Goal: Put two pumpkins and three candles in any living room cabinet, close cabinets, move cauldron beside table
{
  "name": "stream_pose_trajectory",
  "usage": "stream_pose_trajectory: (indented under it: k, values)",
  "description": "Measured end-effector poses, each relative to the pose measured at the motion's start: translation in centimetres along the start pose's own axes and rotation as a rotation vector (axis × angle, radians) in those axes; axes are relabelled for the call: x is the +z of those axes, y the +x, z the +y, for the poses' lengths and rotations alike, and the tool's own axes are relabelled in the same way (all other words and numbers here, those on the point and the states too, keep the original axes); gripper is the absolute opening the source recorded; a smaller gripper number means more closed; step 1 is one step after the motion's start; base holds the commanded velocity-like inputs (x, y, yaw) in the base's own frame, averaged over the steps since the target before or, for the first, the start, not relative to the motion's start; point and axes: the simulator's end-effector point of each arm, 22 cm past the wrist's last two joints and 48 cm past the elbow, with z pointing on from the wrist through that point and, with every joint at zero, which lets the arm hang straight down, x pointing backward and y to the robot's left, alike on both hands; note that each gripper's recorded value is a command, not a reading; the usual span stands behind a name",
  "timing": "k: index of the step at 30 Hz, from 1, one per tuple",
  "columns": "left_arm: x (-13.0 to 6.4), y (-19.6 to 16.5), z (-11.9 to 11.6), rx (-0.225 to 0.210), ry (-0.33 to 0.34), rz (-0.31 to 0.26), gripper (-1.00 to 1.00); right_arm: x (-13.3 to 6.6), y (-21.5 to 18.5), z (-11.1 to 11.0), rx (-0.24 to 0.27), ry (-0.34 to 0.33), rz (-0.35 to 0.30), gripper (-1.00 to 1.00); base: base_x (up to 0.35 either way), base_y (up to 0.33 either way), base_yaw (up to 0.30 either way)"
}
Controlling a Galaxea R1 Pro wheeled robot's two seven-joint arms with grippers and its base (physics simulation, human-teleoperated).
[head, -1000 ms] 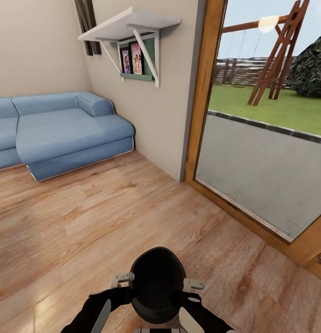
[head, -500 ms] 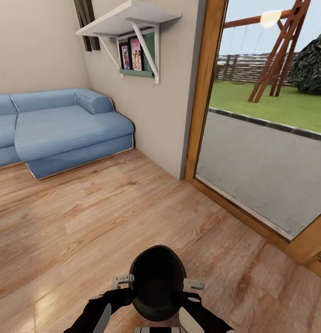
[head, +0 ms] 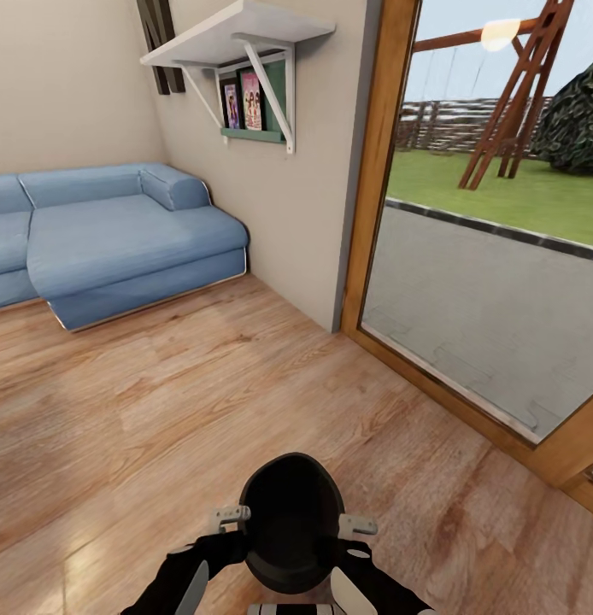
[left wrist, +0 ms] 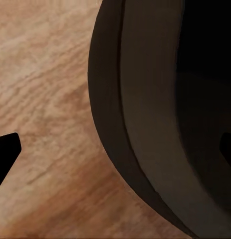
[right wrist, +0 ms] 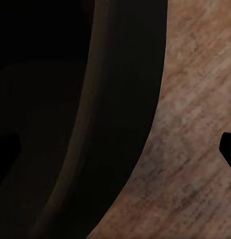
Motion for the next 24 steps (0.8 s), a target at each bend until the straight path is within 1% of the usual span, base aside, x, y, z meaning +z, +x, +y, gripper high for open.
stream_pose_trajectory:
  k: [5, 13, 17, 24]
  values:
    - [0.3, 1.0, -0.2, 0.001, -0.001, 0.011, 1.0, 0.0, 0.0, 0.0, 0.0, -0.001, -0.001, 1.0, 0.0, 0.0, 0.0]
    - [0.4, 1.1, -0.8, -0.002, 0.007, 0.007, 1.0, 0.0, 0.0, 0.0, 0.0, -0.001, -0.001, 1.0, 0.0, 0.0, 0.0]
    - [0.8, 1.8, -0.7, -0.006, 0.006, 0.022, 1.0, 0.4, 0.7, -0.1, 0.0, 0.001, 0.015, 1.0, 0.0, 0.0, 0.0]
    - [0.8, 1.8, -0.7, -0.006, 0.006, 0.021, 1.0, 0.4, 0.7, -0.1, 0.0, 0.001, 0.015, 1.0, 0.0, 0.0, 0.0]
